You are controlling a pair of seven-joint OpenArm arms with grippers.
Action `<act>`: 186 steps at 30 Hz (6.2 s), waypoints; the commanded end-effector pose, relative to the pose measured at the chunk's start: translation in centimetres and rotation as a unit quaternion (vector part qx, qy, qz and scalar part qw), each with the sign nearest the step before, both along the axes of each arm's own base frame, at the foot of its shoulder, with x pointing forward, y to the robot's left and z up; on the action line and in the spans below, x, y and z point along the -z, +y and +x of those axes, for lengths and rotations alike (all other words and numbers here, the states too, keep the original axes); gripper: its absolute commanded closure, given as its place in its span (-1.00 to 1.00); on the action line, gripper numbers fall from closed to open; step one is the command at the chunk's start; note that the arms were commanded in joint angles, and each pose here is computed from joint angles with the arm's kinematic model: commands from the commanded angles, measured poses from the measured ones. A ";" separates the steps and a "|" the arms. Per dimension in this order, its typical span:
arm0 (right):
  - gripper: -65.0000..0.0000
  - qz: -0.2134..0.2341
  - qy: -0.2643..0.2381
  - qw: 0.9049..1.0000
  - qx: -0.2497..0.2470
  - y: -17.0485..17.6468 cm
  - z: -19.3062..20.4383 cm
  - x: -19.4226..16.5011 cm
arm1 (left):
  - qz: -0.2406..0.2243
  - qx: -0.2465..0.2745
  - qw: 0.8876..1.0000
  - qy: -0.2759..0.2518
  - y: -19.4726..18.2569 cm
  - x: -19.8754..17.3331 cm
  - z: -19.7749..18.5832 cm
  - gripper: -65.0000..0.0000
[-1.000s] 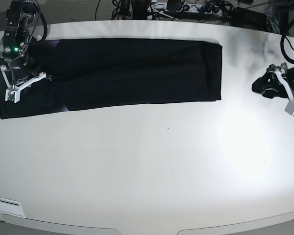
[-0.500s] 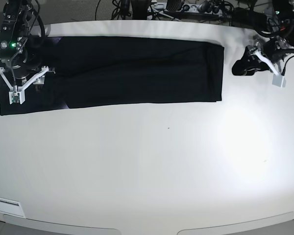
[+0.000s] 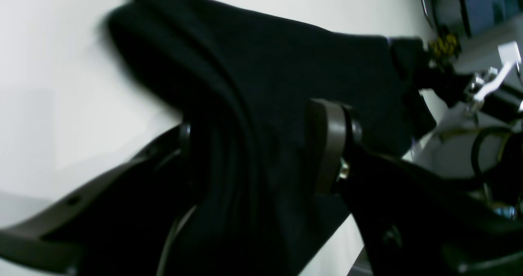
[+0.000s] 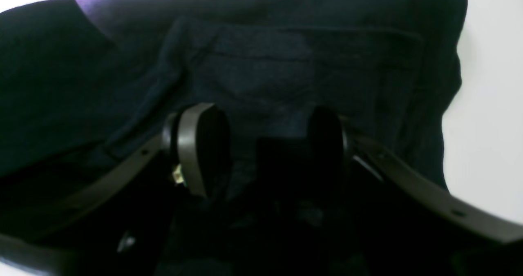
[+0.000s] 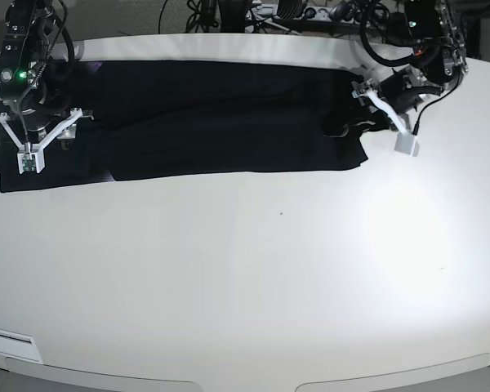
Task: Fold the T-shirt properly
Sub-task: 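Grasp the strip end with the left gripper and pull it inward, then fold the strip end with the left gripper toward the right gripper, then grasp the folded bundle with both grippers and lift it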
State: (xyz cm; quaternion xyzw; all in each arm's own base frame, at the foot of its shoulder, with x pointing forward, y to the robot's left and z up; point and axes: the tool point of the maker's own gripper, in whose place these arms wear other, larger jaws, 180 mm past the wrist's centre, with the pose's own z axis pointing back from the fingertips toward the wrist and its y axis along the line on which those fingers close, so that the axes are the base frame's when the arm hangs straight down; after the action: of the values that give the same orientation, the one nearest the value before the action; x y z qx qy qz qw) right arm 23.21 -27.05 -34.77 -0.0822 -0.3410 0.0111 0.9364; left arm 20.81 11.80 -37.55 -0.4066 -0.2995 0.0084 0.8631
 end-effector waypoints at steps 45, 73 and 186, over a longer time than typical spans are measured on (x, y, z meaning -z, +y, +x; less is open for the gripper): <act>1.00 0.145 0.011 0.968 -0.205 9.7 -1.2 5.5 | 0.008 -0.006 0.985 -0.173 7.9 -10.2 2.9 1.00; -0.12 0.149 0.029 0.964 -0.218 9.3 -1.6 5.4 | -0.150 0.116 0.964 -0.187 -10.8 -9.9 3.2 -0.03; -0.53 0.352 -0.128 0.846 -0.378 25.9 -0.6 -8.6 | 0.009 0.075 0.980 -0.185 -2.6 -6.8 4.7 0.45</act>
State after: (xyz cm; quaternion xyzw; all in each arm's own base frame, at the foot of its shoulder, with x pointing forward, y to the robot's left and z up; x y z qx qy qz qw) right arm 22.11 -1.38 -27.93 0.3770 -0.4152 0.2300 0.7954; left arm 24.96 9.16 -32.17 -0.4088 -0.4009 -0.1290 0.8096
